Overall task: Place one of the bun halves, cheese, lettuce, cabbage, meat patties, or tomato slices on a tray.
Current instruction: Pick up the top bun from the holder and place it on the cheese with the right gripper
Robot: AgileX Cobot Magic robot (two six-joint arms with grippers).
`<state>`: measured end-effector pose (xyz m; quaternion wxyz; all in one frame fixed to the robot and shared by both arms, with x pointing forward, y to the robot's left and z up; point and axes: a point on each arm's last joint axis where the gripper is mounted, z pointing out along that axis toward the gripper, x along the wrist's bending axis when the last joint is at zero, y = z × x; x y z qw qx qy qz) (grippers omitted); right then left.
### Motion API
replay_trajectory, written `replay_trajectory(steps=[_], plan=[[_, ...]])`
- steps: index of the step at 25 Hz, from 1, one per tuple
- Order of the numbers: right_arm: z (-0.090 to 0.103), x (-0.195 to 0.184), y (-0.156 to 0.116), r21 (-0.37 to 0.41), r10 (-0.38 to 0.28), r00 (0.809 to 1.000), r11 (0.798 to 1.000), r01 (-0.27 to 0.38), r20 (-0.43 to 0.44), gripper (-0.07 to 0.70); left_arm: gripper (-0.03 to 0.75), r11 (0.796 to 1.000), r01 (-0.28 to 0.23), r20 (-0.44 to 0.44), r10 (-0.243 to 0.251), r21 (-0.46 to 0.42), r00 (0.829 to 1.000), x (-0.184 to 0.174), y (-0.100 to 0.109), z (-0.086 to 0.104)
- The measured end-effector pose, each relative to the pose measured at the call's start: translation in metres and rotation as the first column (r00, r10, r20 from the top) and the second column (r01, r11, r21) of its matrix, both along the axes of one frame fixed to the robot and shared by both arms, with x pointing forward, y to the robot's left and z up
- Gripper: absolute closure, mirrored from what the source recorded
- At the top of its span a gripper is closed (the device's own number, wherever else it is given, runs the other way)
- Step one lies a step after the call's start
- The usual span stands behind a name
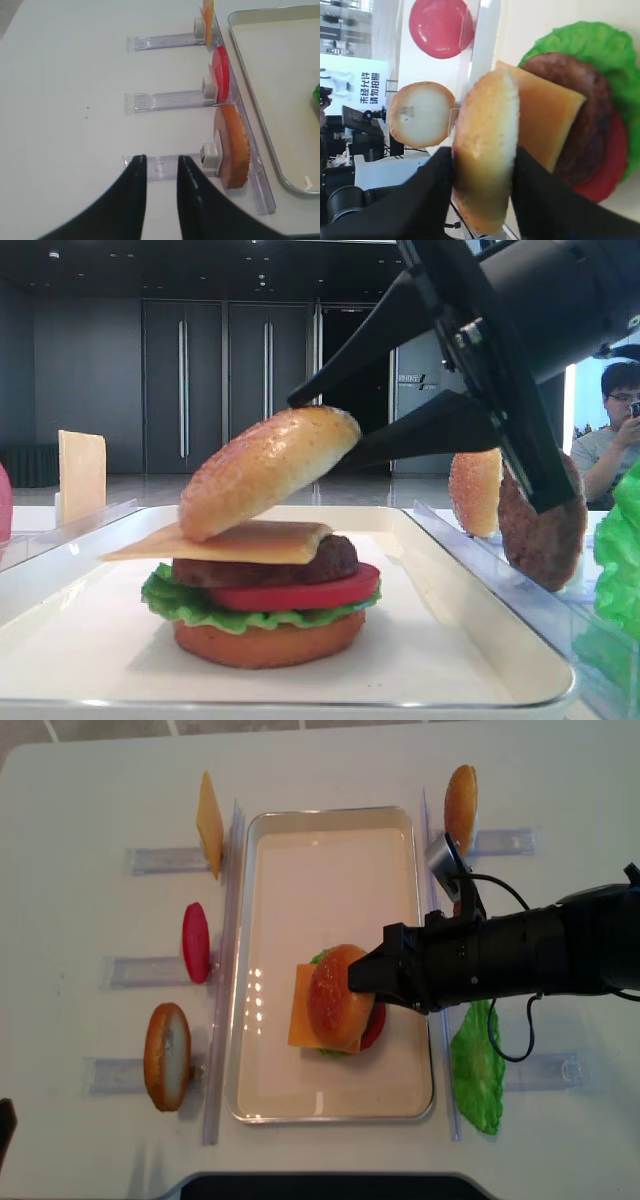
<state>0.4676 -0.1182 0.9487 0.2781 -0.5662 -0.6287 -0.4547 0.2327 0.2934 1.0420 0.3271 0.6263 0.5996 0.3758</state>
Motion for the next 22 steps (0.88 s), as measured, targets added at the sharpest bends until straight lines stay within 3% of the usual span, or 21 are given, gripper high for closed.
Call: replay_trajectory(steps=[16,22], plan=[[-0.004,0.003,-0.003,-0.072,0.008,0.996,0.997,-0.002,0.094,0.173,0.556,1.0,0.0,0.0,0.0,0.0,1.0,0.0,0.0,0.0],[0.011,0.004,-0.009,-0.114,-0.022,0.981,0.992,0.044,0.192,0.162,0.556,1.0,0.0,0.0,0.0,0.0,1.0,0.0,0.0,0.0]])
